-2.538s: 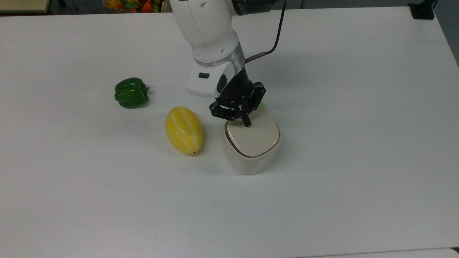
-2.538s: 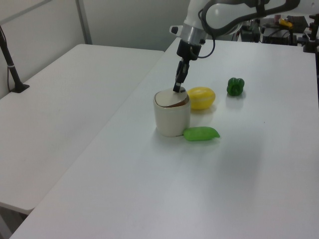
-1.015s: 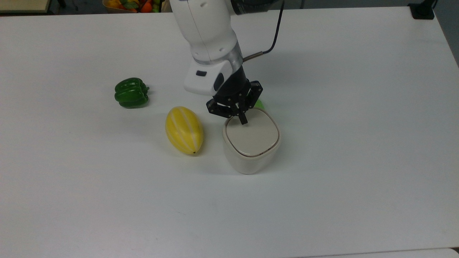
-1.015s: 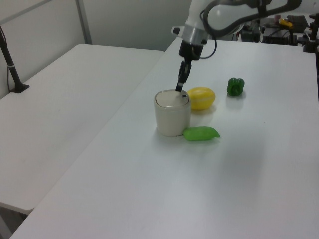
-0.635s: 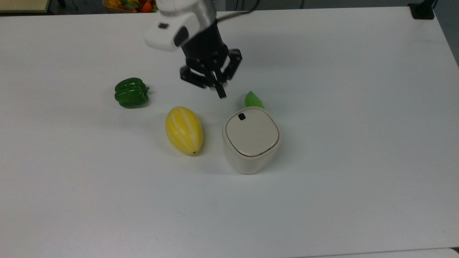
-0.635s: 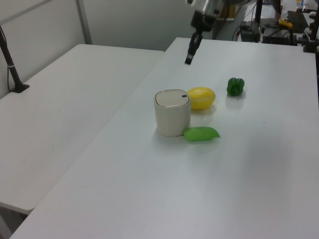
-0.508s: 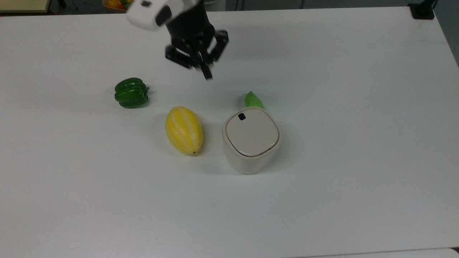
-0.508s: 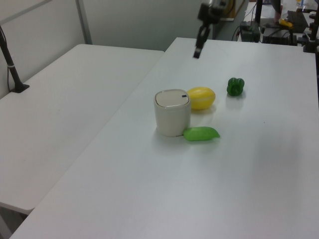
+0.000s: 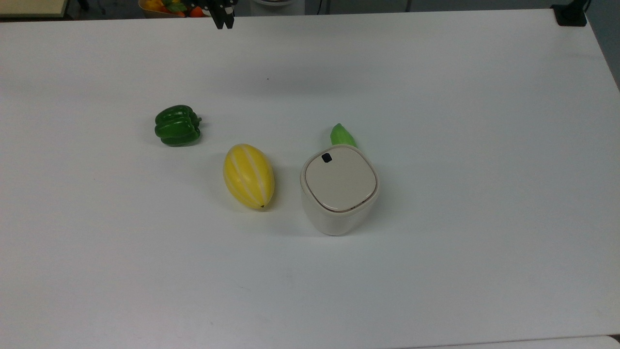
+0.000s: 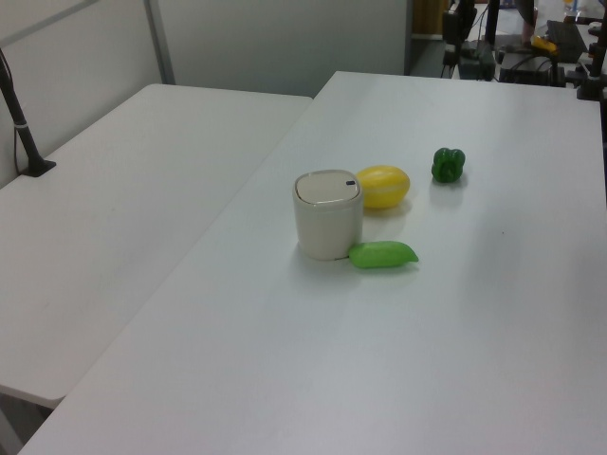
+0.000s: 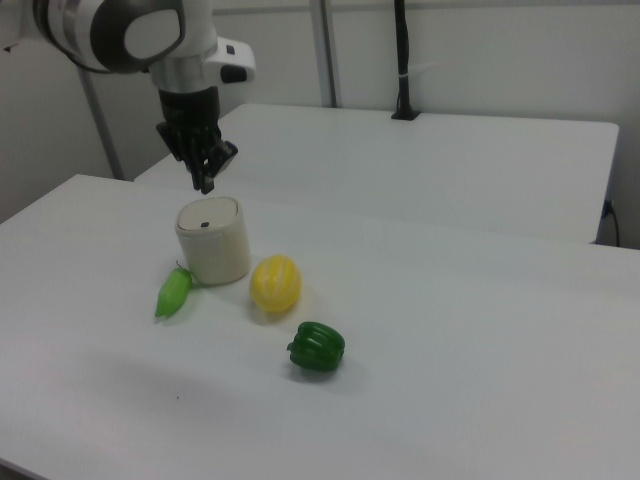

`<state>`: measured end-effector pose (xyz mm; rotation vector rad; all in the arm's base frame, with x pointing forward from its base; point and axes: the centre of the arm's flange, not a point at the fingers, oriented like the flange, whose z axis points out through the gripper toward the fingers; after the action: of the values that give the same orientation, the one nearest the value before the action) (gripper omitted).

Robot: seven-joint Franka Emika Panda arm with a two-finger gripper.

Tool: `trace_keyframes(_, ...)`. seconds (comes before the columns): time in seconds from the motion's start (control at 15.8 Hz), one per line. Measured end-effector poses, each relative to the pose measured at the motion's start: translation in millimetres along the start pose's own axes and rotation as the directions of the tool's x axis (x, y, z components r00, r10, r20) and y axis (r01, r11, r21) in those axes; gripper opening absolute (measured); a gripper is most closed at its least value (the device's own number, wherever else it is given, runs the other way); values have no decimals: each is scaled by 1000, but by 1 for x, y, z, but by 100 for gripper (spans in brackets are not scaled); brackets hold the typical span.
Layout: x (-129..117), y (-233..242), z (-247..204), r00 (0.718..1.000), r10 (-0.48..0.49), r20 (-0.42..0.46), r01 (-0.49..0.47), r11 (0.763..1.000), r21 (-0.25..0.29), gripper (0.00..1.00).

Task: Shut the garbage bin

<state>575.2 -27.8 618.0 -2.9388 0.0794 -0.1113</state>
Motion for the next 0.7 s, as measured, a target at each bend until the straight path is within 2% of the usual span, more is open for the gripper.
trace_keyframes(0.13,-7,3,7,1000,19,19,-19,1000,-8,29)
trace_keyframes(0.57,-29,23,-17,998,49,30,-48,999,-25,98)
trace_keyframes(0.7,-29,24,-16,998,52,35,-51,998,-26,100)
